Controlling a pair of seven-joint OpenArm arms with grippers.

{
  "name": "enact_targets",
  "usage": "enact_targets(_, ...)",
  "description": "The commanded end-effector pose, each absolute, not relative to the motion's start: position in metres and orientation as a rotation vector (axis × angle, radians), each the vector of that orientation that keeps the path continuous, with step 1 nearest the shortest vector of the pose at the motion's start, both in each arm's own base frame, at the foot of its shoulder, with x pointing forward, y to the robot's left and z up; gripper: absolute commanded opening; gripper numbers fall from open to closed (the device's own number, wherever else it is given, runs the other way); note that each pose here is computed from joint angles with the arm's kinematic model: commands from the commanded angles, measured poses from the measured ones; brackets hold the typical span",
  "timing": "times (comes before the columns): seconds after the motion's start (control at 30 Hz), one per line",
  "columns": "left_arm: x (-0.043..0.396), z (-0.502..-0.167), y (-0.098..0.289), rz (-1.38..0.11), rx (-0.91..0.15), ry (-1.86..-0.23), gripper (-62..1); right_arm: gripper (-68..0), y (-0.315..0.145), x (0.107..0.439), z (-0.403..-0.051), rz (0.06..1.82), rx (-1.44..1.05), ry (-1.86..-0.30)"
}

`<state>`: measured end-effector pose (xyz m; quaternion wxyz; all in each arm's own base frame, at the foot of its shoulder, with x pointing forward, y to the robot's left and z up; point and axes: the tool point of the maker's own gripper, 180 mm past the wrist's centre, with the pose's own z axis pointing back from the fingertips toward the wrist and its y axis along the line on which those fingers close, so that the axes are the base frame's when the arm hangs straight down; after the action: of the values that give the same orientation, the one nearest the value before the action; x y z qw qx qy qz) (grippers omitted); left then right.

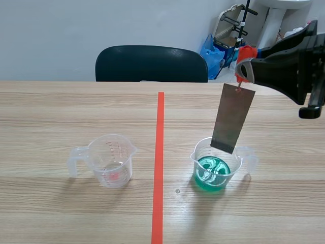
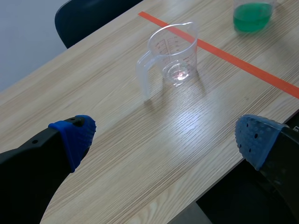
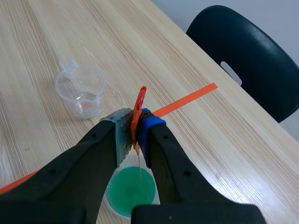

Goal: Do the redox reaction experiment

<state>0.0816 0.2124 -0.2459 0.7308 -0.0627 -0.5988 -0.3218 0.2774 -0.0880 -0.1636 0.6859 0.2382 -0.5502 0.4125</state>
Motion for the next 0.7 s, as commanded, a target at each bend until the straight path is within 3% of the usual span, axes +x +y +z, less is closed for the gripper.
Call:
enact_targets(0.0, 0.083, -0.240, 0.208, -0.698, -0.148, -1.347, 1.4, -66.9, -0.088, 0.277, -0.150, 0.943, 0.532, -1.272)
enact_targets(0.67, 0.083, -0.240, 0.208, -0.698, -0.148, -1.347, 1.4, -66.9, -0.072, 0.259, -0.121, 1.050, 0.548, -1.300)
